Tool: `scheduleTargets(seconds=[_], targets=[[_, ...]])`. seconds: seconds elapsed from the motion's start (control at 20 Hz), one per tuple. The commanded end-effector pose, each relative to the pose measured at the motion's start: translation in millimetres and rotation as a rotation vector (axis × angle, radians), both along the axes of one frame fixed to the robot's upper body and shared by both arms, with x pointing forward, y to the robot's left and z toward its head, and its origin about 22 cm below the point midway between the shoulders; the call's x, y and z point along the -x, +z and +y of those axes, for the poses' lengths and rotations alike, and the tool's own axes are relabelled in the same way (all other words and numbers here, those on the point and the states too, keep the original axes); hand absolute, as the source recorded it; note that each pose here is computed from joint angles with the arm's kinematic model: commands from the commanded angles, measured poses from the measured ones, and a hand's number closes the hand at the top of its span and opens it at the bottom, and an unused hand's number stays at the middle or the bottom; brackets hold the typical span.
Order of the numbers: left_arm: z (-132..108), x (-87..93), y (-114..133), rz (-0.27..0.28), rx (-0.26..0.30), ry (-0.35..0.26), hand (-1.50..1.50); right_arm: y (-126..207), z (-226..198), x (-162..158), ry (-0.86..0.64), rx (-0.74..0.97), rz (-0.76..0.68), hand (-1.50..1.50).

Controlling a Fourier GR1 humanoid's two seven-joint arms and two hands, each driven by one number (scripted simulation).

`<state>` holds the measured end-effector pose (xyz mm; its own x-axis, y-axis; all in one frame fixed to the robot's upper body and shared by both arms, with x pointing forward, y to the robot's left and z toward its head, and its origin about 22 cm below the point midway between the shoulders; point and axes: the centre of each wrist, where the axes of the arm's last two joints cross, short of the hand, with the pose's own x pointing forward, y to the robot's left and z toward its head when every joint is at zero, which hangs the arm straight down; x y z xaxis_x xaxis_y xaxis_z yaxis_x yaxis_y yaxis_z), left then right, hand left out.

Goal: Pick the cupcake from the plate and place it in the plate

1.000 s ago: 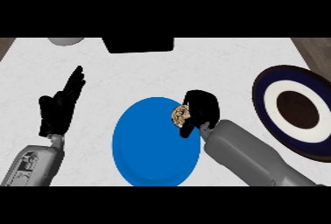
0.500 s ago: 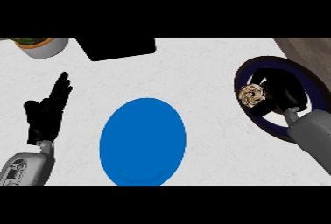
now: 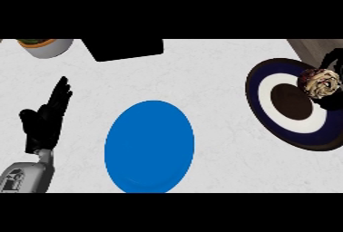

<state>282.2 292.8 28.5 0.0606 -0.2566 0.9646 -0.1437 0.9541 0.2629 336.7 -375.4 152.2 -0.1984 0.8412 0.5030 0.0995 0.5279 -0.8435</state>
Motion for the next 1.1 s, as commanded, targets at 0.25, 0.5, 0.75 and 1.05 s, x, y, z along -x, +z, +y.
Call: scheduleTargets(seconds=[0.25, 0.5, 0.75, 1.05], targets=[[-13, -13.0, 22, -0.027, -0.018, -0.117, 0.00, 27, -137, 54, 0.185, -0.237, 0.037, 1.50], [-36, -20.4, 10, -0.032, -0.025, -0.171, 0.00, 15, -170, 63, 0.237, -0.298, 0.086, 1.50], [-39, -20.1, 12, -0.035, -0.018, -0.167, 0.00, -33, -133, 34, 0.246, -0.067, 0.135, 1.50], [-43, -17.0, -3, -0.019, -0.021, -0.185, 0.00, -58, -110, 8, 0.178, -0.096, 0.273, 1.50]])
